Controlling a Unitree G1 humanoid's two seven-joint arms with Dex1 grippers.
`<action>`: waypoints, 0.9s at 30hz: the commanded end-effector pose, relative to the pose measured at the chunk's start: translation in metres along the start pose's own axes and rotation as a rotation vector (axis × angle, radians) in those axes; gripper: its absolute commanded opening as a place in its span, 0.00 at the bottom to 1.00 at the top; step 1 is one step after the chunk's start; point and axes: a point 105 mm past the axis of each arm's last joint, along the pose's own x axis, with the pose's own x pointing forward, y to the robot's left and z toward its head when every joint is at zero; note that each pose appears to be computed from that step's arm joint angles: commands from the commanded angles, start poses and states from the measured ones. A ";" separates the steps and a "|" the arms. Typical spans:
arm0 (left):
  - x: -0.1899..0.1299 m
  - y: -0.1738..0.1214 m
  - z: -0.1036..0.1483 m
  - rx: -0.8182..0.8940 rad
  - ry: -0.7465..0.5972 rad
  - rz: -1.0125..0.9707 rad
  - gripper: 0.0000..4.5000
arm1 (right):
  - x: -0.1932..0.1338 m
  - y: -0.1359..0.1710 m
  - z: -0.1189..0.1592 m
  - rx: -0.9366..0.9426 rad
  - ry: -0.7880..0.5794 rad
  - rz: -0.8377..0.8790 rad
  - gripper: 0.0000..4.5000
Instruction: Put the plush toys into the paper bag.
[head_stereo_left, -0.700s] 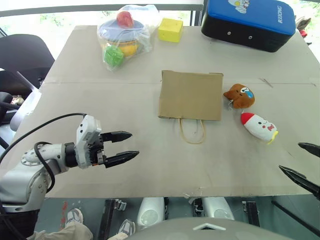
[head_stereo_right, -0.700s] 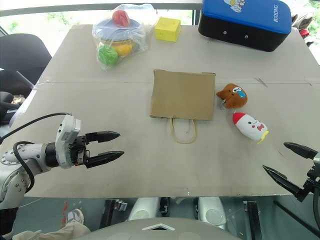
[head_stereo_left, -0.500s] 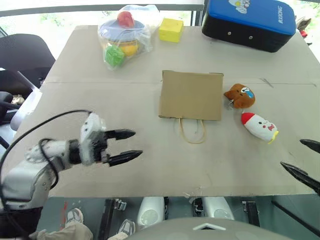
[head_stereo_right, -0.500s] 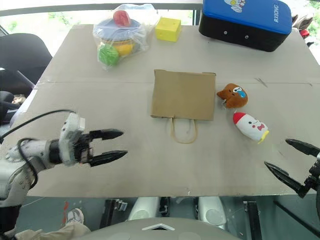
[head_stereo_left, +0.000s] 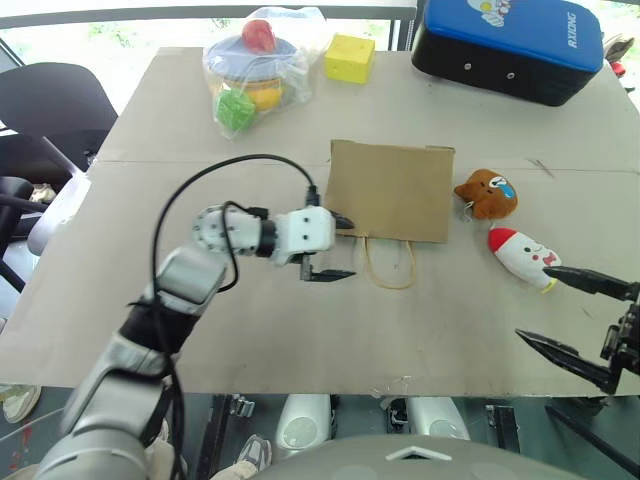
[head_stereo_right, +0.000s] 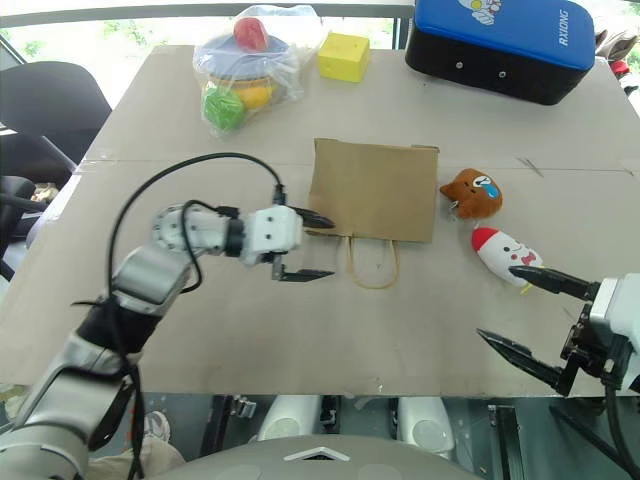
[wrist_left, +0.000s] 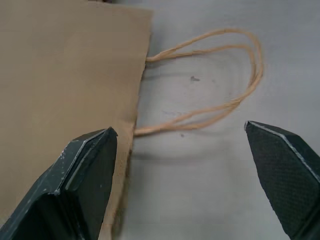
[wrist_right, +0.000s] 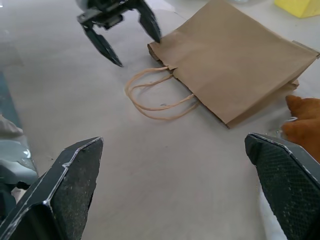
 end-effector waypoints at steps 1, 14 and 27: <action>0.012 0.005 0.004 0.108 -0.028 -0.024 0.98 | 0.001 0.007 0.007 -0.034 -0.007 -0.016 1.00; 0.030 0.022 0.021 -0.136 -0.267 -0.060 0.02 | 0.006 0.006 0.002 -0.046 0.013 -0.202 1.00; -0.002 0.064 0.093 -0.911 -0.672 0.004 0.00 | 0.103 -0.011 0.058 0.158 -0.256 -0.269 0.01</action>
